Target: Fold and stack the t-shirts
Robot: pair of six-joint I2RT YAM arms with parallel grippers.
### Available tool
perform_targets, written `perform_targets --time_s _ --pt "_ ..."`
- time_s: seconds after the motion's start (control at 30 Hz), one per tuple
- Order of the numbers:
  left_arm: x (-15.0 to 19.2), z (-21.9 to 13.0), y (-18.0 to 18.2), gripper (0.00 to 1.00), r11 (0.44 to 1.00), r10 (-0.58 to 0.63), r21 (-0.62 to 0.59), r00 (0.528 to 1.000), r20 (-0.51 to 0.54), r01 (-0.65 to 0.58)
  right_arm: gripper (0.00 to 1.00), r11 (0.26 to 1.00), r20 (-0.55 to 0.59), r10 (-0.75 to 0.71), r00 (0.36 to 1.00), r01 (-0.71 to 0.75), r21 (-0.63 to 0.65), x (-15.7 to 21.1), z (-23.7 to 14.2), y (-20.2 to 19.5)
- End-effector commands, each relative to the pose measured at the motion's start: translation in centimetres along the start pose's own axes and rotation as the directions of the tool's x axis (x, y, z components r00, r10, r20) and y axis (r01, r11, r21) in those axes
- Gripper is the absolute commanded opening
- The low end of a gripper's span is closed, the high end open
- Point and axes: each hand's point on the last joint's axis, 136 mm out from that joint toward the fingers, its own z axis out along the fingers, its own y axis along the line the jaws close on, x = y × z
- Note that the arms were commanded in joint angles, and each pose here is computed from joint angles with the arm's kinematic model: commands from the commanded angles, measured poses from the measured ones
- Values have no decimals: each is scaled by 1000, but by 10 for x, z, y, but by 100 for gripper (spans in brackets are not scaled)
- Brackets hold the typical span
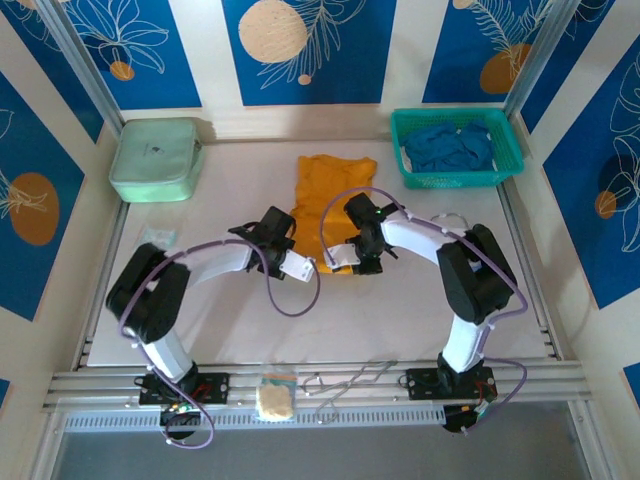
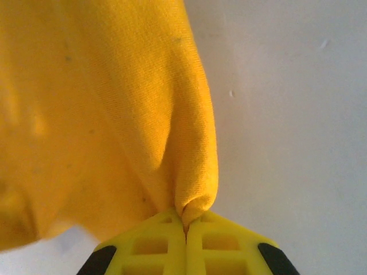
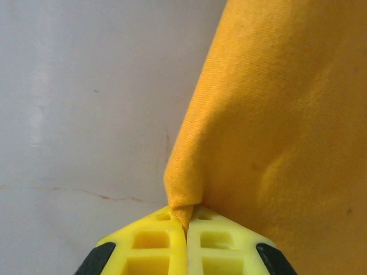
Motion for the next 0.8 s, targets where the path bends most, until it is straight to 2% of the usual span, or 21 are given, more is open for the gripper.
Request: perform_targets --time_s 0.0,0.13,0.27,0.47,0.63,0.77 --pt "-3 -29 -8 0 1000 -16 -26 1000 -18 16 0 999 16 43 999 -43 -27 -7 -18 26" --pt "-15 -61 -31 0 999 -41 -32 999 -26 41 0 999 16 42 999 -42 -8 -13 -28 52" --pt "-29 -89 -61 0 999 -17 -40 999 -34 15 0 999 34 39 999 -39 5 -22 -43 78" --pt "-34 -126 -89 0 999 -9 -49 998 -69 6 0 999 116 40 992 -41 5 -44 -86 115" --pt "-33 -150 -103 0 998 -5 -62 996 -91 -1 0 1000 167 21 986 -20 -8 -59 -120 141" --pt "-32 -159 -93 0 993 -11 -118 996 -93 0 0 999 183 -11 983 4 38 -64 -133 134"
